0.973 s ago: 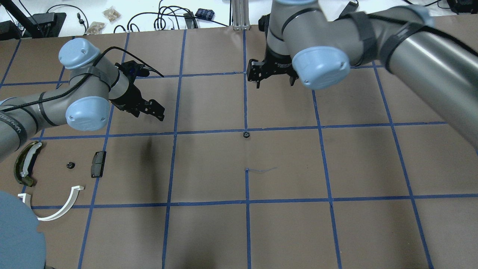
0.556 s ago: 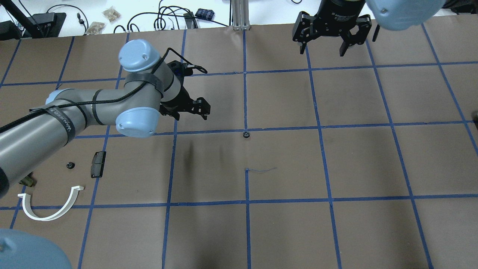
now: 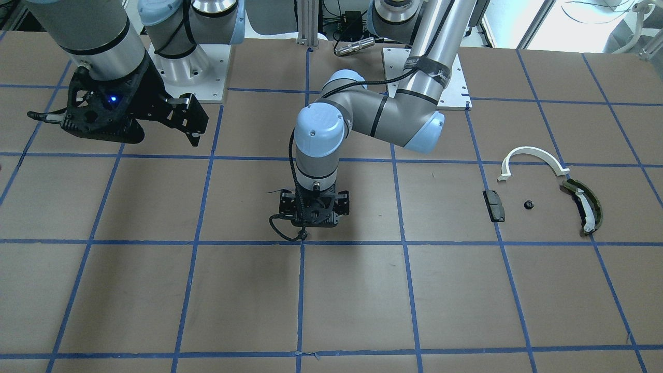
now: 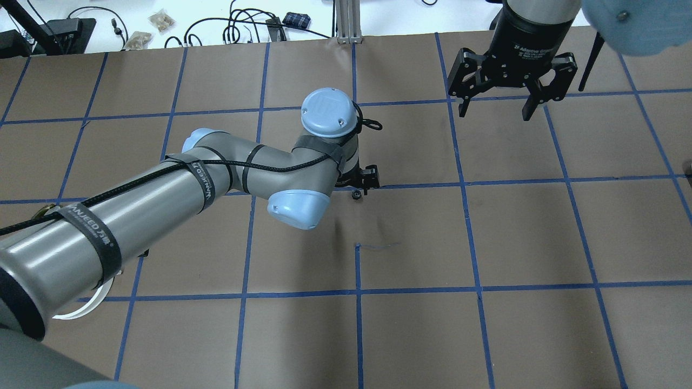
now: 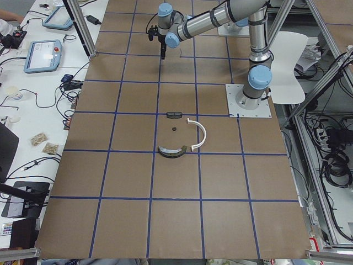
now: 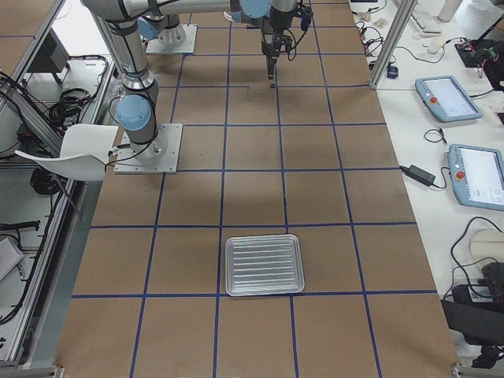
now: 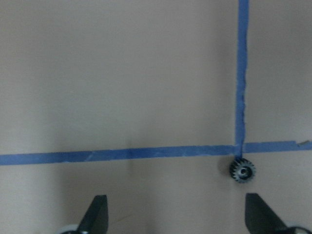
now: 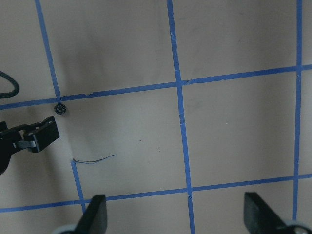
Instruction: Place bearing gear from tray to pile
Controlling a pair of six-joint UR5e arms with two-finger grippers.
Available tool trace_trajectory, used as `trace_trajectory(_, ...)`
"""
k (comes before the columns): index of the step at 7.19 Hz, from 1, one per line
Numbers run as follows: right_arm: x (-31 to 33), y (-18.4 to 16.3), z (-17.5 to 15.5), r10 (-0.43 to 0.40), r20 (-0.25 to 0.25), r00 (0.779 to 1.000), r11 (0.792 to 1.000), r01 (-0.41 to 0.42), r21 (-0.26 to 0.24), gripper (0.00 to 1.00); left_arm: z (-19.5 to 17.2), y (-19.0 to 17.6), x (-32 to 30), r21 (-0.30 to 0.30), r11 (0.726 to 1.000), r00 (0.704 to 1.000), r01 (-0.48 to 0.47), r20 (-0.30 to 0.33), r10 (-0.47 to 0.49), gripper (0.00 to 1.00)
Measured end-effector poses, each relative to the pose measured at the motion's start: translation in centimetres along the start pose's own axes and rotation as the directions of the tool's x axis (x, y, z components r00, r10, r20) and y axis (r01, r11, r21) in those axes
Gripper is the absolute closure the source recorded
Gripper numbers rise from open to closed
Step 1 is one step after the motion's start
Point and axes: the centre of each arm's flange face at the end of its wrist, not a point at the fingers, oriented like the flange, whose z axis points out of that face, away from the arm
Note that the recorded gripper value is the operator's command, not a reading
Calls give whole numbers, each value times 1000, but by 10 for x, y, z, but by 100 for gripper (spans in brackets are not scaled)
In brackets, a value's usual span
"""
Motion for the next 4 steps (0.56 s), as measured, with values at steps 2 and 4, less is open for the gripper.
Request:
trace_trajectory(2,1,2,9,-9,8,1000,995,8,97,0,18,-3,13,20,1000,1000,9,9,-10,14)
trace_trajectory(4,1,-5,2,-10,0,1000,984,10,180,0,22,-15,17,45,999,999,17,27,-19,40)
